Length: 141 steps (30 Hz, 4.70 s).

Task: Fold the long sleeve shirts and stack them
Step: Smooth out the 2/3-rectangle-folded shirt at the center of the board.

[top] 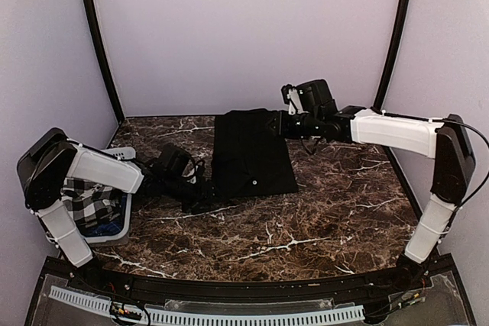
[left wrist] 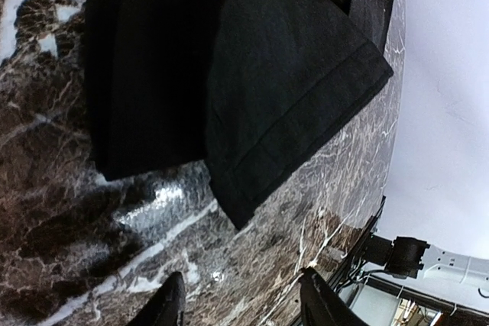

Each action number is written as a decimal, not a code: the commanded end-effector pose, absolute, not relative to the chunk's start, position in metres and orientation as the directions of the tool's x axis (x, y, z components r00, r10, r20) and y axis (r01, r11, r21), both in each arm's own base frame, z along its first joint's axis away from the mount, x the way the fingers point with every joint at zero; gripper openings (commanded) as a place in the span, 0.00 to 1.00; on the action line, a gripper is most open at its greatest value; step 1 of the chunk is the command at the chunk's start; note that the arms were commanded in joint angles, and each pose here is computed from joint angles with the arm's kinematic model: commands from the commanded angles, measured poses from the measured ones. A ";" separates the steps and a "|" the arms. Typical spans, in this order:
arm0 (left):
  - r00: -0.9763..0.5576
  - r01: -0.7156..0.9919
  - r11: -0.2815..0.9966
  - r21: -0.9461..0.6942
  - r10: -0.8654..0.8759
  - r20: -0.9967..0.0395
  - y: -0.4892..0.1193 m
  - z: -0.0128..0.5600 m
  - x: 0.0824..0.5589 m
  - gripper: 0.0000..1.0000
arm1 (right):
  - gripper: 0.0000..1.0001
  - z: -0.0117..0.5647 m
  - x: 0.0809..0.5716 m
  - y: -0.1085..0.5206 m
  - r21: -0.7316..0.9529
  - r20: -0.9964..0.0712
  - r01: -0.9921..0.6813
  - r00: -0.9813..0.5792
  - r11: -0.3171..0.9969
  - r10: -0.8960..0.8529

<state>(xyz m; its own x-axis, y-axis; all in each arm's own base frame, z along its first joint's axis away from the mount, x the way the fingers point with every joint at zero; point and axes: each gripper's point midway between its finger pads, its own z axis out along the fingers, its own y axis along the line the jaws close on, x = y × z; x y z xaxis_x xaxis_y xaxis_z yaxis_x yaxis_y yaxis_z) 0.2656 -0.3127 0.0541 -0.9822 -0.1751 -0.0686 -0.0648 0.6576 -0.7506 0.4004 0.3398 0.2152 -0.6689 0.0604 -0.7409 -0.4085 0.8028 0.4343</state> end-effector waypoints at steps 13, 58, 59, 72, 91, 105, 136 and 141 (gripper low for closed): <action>-0.953 -0.087 0.610 -0.788 -0.280 -0.111 -0.340 0.068 0.311 0.22 | 0.29 0.237 0.388 0.324 0.446 -0.770 -0.394 -0.627 0.803 0.120; -0.801 0.219 0.745 -0.630 -0.231 -0.553 -0.312 0.166 0.471 0.76 | 0.46 0.096 0.459 0.307 0.313 -0.636 -0.379 -0.764 0.871 -0.104; -0.809 0.195 0.754 -0.628 -0.238 -0.537 -0.302 0.155 0.469 0.75 | 0.46 0.093 0.460 0.308 0.313 -0.634 -0.384 -0.766 0.869 -0.110; -0.853 0.147 0.772 -0.619 -0.217 -0.474 -0.280 0.096 0.461 0.54 | 0.30 0.074 0.473 0.321 0.319 -0.609 -0.401 -0.781 0.859 -0.139; -0.885 0.157 0.728 -0.667 -0.197 -0.423 -0.301 0.063 0.473 0.36 | 0.00 0.112 0.465 0.297 0.308 -0.664 -0.321 -0.746 0.896 -0.040; -0.872 0.144 0.718 -0.681 -0.233 -0.430 -0.298 0.073 0.471 0.00 | 0.00 0.102 0.474 0.282 0.254 -0.678 -0.260 -0.735 0.932 -0.020; -0.848 0.068 0.815 -0.575 -0.256 -0.464 -0.257 0.096 0.445 0.43 | 0.58 0.135 0.461 0.285 0.065 -0.684 -0.261 -0.715 0.963 -0.147; -0.875 0.065 0.786 -0.615 -0.251 -0.414 -0.257 0.097 0.413 0.44 | 0.59 0.122 0.441 0.330 0.102 -0.665 -0.345 -0.721 0.933 -0.193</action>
